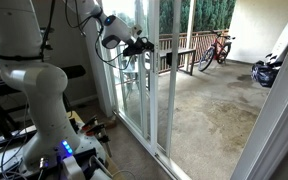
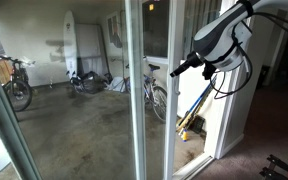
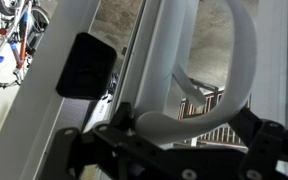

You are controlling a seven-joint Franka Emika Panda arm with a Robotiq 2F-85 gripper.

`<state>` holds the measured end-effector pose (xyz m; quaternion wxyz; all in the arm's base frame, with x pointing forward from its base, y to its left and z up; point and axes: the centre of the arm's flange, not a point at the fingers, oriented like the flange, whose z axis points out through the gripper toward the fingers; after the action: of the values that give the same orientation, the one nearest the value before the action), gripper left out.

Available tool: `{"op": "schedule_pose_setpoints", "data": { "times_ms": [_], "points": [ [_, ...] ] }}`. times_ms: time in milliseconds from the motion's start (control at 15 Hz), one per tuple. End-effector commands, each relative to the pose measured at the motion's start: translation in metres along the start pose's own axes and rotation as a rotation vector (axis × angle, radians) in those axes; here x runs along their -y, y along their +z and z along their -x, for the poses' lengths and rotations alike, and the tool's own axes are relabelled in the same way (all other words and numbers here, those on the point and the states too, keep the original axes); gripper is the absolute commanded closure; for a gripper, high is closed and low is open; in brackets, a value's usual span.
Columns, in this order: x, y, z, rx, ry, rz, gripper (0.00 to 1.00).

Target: Slide the glass door to the left.

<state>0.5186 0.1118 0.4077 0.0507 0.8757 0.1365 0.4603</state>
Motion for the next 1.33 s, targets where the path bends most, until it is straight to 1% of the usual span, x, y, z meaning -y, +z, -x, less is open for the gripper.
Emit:
{"op": "schedule_pose_setpoints", "data": {
  "times_ms": [0,133,200,533,667,1000,1067,1267],
  "points": [
    [0.076,0.018,-0.027,-0.049,-0.125,-0.081,0.0],
    [0.091,0.02,-0.03,0.007,-0.15,-0.072,0.0],
    [0.1,0.02,-0.031,0.042,-0.138,-0.083,0.0],
    [0.136,0.008,-0.026,0.04,-0.135,-0.089,0.0],
    [0.147,0.008,-0.024,0.038,-0.127,-0.113,0.0],
    [0.174,0.005,-0.019,0.032,-0.116,-0.132,0.0],
    [0.174,0.003,-0.014,0.031,-0.118,-0.118,0.0],
    [0.173,-0.006,-0.004,0.024,-0.129,-0.108,0.0]
  ]
}}
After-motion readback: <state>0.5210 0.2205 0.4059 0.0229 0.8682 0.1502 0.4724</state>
